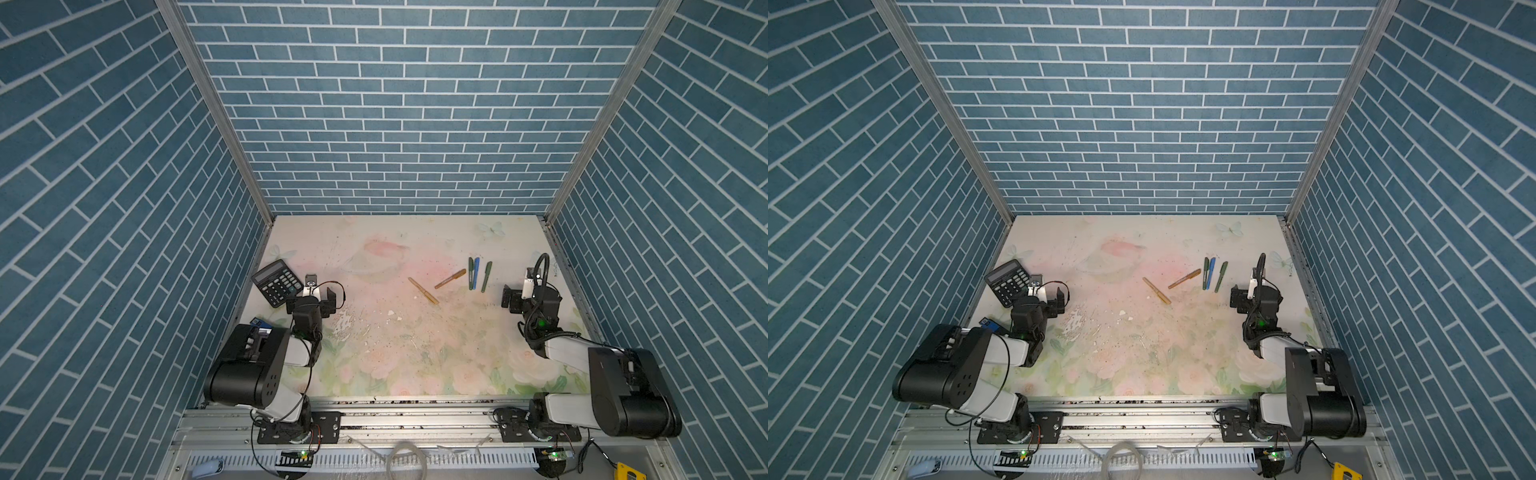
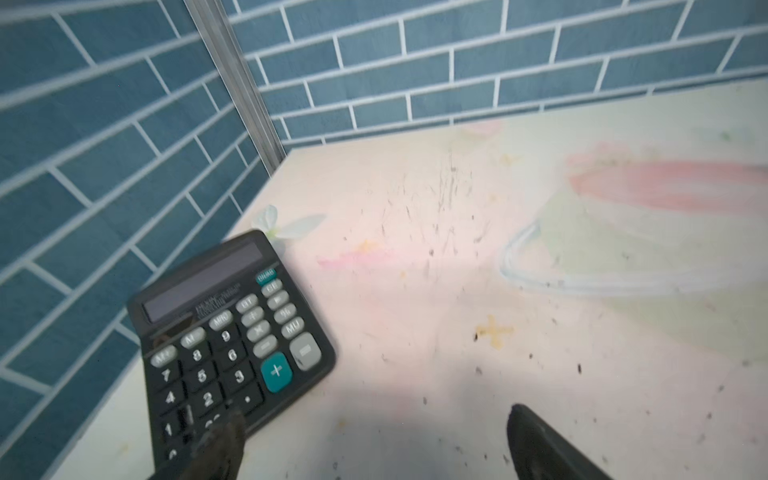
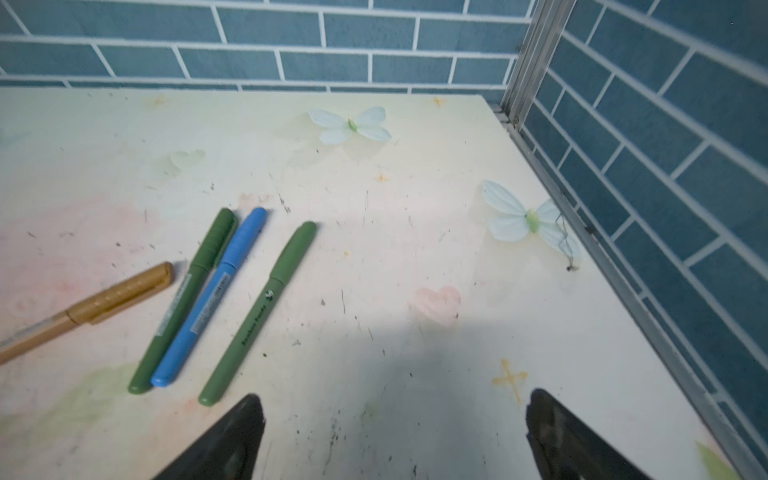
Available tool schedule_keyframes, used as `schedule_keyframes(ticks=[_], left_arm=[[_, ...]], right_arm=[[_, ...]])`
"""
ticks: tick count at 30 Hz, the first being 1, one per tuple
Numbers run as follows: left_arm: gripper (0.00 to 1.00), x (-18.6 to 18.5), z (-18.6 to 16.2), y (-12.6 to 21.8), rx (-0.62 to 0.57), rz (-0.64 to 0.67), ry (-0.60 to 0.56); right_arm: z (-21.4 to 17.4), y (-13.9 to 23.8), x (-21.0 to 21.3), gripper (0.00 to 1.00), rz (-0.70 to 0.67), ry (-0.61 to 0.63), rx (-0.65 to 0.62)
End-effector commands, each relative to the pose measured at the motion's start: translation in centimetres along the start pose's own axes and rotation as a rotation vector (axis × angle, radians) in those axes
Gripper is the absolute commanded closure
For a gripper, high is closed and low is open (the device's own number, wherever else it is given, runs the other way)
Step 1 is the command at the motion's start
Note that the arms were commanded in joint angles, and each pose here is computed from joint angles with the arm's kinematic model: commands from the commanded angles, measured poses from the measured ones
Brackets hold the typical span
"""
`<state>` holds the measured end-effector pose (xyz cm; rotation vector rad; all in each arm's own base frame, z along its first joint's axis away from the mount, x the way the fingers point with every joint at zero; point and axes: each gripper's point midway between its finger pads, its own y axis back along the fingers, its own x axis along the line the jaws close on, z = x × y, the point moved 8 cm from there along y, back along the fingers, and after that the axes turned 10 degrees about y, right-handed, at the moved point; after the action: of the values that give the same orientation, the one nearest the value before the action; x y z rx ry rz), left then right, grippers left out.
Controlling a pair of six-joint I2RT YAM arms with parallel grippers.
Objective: Insert the pens into the pen caps
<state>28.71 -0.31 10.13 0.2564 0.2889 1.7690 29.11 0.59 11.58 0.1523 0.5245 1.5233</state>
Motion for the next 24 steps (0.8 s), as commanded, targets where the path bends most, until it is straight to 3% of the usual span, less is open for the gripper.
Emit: schedule_keyframes(ticks=[1, 3, 7, 19, 24], left_arm=[[0.00, 0.2, 2.5, -0.8, -0.086, 0.002, 0.054], [0.00, 0.1, 2.8, -1.5, -0.030, 0.013, 0.049], [0.00, 0.0, 3.0, -2.2, -0.005, -0.015, 0.048], [0.00, -0.1, 3.0, -2.2, 0.001, -0.025, 0.043], [0.00, -0.1, 3.0, -2.2, -0.001, -0.025, 0.044]], right_arm=[[0.9, -0.2, -0.8, 0.01, -0.108, 0.006, -0.181], [0.4, -0.9, -1.3, 0.01, -0.170, -0.014, -0.163], [0.8, -2.6, -2.4, 0.01, -0.101, -0.089, -0.030], [0.6, -2.5, -3.1, 0.01, -0.097, -0.110, -0.054], [0.9, -2.8, -2.2, 0.01, 0.002, -0.069, -0.052]])
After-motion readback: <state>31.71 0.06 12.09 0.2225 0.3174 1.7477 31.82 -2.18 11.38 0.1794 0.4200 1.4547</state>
